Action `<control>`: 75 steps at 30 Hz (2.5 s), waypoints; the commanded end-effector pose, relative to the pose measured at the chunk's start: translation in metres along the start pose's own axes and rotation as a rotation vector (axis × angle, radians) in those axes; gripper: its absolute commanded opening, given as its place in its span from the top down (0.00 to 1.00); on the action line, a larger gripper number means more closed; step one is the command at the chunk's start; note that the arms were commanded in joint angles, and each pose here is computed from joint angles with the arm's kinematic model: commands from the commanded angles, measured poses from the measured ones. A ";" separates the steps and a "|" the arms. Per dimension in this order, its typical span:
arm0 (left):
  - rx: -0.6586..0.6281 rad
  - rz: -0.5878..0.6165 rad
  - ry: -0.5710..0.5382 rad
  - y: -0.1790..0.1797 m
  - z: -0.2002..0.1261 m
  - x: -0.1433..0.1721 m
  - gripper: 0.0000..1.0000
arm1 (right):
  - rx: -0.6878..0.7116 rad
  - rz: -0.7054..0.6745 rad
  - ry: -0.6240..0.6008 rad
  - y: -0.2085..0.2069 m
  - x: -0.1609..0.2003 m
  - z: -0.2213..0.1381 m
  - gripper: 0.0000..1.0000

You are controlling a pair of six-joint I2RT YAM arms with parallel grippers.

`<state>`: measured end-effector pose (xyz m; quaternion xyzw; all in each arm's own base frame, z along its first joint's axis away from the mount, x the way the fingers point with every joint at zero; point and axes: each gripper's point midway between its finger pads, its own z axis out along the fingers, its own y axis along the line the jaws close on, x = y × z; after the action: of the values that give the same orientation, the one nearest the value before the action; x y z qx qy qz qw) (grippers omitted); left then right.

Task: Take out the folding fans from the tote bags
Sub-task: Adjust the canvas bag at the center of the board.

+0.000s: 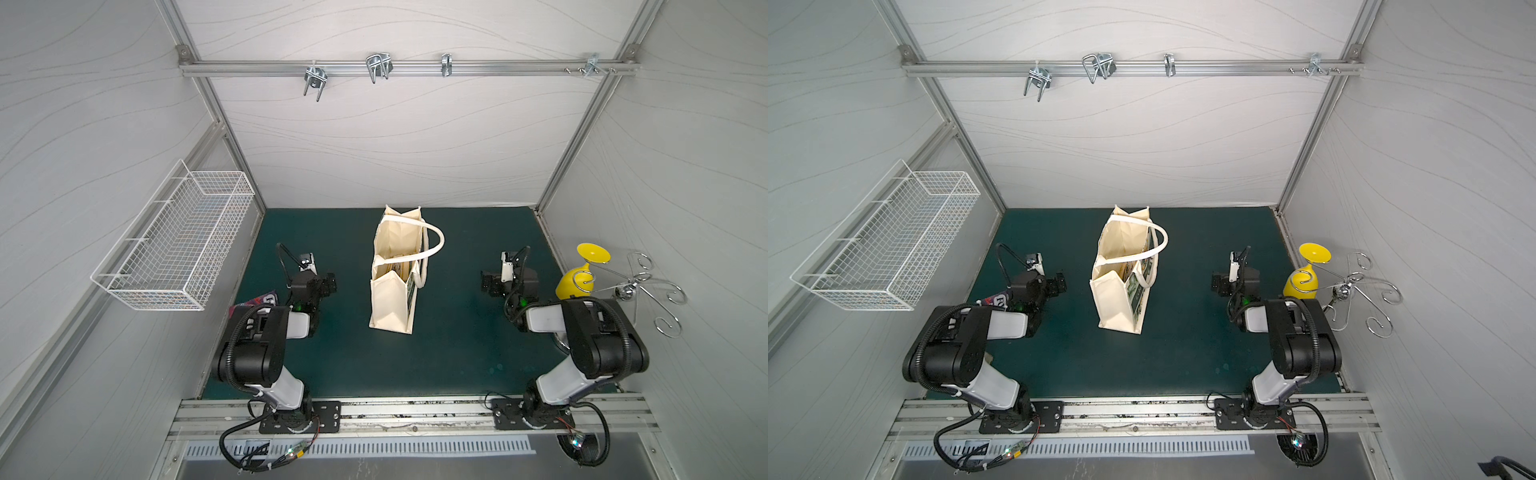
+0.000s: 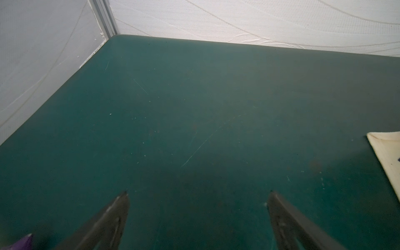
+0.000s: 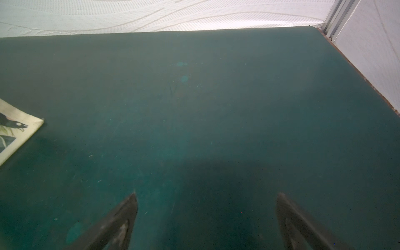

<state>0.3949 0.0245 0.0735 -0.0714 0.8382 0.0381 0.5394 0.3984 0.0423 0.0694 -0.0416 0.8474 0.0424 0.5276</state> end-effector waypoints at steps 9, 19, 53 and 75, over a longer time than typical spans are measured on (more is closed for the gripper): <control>0.032 -0.008 -0.048 -0.001 0.000 -0.020 0.01 | -0.002 -0.006 -0.031 -0.001 -0.013 -0.002 0.01; 0.071 0.032 0.005 -0.013 -0.014 -0.047 0.01 | 0.009 -0.016 0.057 0.001 -0.040 -0.003 0.01; 0.440 -0.295 0.128 -0.090 -0.144 -0.160 0.01 | -0.057 0.243 0.137 0.054 -0.102 -0.140 0.01; 0.901 0.369 0.202 -0.278 -0.238 -0.159 0.01 | -0.263 0.216 0.263 0.119 -0.132 -0.152 0.01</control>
<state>0.2960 -0.2575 0.3262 0.2631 0.8177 -0.2877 0.4234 0.3136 0.1459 0.2565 -0.0283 0.8902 0.2016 0.4076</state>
